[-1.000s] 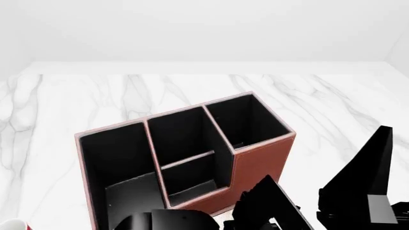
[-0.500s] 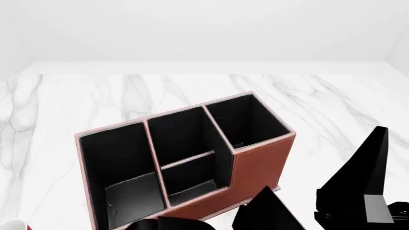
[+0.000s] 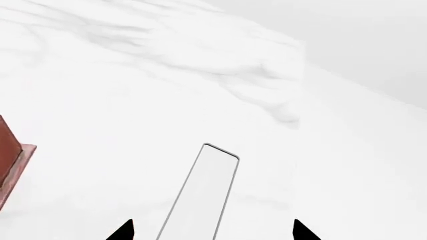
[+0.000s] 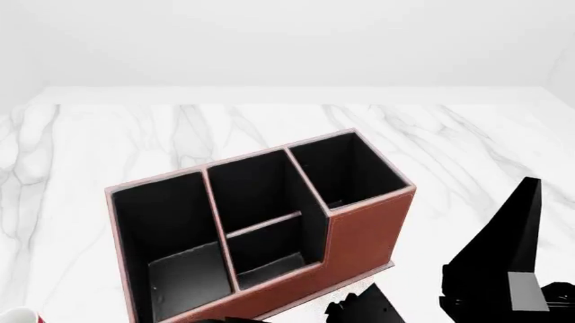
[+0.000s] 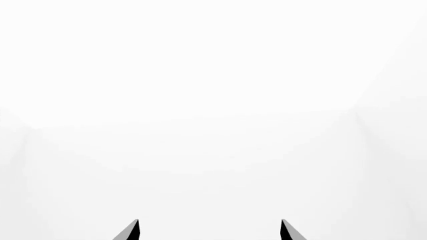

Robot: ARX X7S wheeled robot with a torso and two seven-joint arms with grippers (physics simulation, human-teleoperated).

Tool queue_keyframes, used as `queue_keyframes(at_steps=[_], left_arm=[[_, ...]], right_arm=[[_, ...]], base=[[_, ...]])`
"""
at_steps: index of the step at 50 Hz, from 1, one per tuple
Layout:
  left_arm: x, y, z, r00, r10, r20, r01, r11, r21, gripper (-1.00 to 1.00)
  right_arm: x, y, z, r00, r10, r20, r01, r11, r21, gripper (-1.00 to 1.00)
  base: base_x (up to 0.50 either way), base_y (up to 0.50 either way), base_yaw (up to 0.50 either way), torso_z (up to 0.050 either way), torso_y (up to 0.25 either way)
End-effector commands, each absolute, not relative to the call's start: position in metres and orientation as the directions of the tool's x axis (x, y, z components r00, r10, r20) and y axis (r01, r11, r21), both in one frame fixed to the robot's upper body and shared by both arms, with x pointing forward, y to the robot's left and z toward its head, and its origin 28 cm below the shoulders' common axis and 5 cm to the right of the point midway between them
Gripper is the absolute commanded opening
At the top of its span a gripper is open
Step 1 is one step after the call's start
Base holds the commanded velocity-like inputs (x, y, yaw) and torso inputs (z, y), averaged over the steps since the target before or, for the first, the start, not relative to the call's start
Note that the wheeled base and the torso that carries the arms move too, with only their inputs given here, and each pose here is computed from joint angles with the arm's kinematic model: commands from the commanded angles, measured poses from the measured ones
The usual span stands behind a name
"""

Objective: Pick up the book and place it in the back compartment of the caddy.

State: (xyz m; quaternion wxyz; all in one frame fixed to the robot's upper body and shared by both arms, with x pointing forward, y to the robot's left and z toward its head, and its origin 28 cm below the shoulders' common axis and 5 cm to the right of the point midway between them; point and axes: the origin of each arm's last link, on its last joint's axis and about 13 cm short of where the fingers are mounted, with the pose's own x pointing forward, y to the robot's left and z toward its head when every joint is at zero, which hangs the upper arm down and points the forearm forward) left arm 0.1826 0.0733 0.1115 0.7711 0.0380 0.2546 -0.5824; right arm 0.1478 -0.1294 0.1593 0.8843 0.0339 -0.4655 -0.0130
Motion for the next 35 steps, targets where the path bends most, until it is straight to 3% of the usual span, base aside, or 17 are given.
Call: queue_keyframes(at_steps=[1, 35], left_arm=[[0.183, 0.075, 0.11, 0.195, -0.881, -0.43, 0.922, 0.315, -0.226, 1.0], [0.186, 0.09, 0.096, 0.224, -0.847, -0.482, 0.938, 0.322, -0.13, 1.0]], right_arm=[[0.149, -0.131, 0.159, 0.56, -0.05, 0.827, 0.008, 0.998, 0.055, 1.0], [0.152, -0.129, 0.155, 0.574, -0.042, 0.818, 0.002, 0.999, 0.05, 1.0]], base=[[0.0, 0.0, 0.0, 0.0, 0.0], [0.0, 0.0, 0.0, 0.0, 0.0]])
